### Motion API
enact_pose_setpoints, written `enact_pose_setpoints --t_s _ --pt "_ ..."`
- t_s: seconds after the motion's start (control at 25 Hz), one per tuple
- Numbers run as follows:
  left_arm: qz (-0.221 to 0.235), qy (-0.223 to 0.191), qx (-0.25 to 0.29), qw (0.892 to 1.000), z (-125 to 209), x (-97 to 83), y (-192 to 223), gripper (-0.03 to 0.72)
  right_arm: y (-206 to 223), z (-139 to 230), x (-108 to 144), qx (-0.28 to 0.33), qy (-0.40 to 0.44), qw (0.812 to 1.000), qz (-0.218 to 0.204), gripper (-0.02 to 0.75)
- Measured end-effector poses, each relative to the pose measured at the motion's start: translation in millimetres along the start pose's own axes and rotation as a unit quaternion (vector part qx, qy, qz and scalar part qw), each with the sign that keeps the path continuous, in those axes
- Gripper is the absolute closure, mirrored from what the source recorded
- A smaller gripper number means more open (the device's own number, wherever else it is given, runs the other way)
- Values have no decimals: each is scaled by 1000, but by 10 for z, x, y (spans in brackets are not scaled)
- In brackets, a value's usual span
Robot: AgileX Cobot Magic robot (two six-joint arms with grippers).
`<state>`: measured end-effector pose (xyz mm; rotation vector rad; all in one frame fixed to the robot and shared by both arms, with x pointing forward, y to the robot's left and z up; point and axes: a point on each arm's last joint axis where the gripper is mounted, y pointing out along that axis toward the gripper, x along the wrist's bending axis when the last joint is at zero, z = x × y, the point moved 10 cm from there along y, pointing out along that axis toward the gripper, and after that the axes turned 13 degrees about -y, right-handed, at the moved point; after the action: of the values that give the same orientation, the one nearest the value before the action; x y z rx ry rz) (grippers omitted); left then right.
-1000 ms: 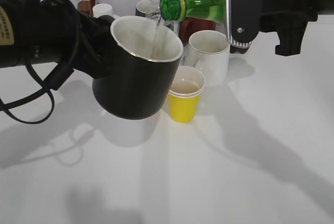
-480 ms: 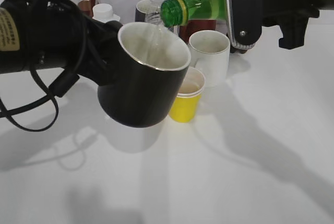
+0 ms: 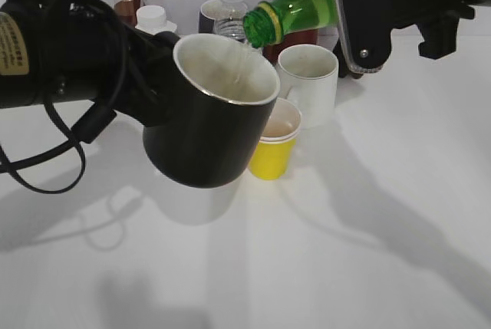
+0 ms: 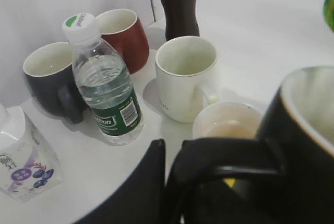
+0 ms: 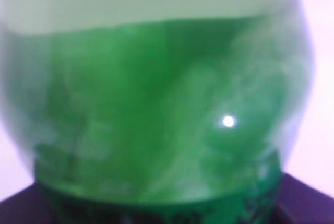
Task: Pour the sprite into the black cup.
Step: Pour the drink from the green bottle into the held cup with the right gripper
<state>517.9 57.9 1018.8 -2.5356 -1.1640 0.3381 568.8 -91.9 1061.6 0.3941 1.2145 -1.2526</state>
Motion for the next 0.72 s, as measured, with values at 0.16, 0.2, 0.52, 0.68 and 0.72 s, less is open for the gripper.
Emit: enact_pose_setpoints --t_s 0.16,0.2,0.52,0.68,0.72 --pt "-1 0 1 1000 6 3 0 628 0 2 -17 0 -11 1000 4 329" --pt "-1 0 1 1000 6 3 0 628 0 1 -19 0 -12 1000 5 329" --pt "-1 0 2 1000 7 4 0 628 -1 -8 -39 -2 -20 1000 10 329" --pt "-2 0 4 1000 17 8 0 628 -1 -21 -28 -6 -4 1000 7 329" --pt "-2 0 4 1000 17 8 0 628 -1 -27 -20 -7 4 1000 5 329"
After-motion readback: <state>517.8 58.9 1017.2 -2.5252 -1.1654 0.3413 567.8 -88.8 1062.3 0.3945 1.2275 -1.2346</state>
